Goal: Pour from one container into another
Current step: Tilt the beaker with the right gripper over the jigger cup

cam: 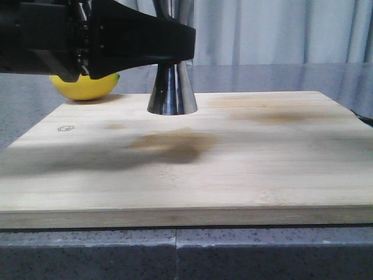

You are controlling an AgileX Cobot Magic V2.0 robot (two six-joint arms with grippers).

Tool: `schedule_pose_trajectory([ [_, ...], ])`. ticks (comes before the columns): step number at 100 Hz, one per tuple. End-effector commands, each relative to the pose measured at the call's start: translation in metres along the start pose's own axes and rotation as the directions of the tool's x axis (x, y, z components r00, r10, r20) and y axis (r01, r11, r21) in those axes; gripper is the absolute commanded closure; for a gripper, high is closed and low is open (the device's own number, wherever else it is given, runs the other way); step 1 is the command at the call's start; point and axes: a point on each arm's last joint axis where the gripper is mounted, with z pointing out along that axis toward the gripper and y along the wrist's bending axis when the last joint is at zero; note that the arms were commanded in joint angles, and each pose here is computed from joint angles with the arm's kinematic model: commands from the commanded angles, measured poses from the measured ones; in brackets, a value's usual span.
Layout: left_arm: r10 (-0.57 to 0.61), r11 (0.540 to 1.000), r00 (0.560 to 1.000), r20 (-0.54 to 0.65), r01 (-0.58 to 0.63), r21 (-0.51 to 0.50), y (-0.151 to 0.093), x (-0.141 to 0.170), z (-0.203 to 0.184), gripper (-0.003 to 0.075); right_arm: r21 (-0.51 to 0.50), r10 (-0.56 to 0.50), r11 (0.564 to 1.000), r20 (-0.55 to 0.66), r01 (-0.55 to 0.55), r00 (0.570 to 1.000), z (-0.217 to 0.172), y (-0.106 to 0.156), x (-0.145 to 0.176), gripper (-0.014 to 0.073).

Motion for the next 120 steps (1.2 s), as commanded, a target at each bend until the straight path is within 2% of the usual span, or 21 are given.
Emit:
schedule_pose_trajectory([
  [1,0.022,0.998,0.990,0.137,-0.030,0.058,-0.0087,-0.0251,-0.0035,0.0739,0.062,-0.054,0.997,0.010,0.054,0.998,-0.0071,-0.0123,-0.0111,0.0429],
  [65,0.025,0.989,0.987,0.157,-0.047,0.143,-0.0165,-0.0266,-0.0045,0.0739,0.040,-0.083,0.996,0.025,0.082,0.996,-0.0070,-0.0101,-0.0124,0.0430],
  [120,0.013,0.985,0.987,0.159,-0.040,0.167,-0.0177,-0.0288,-0.0043,0.0739,0.012,-0.175,0.984,0.048,0.175,0.983,-0.0070,-0.0070,-0.0144,0.0430],
])
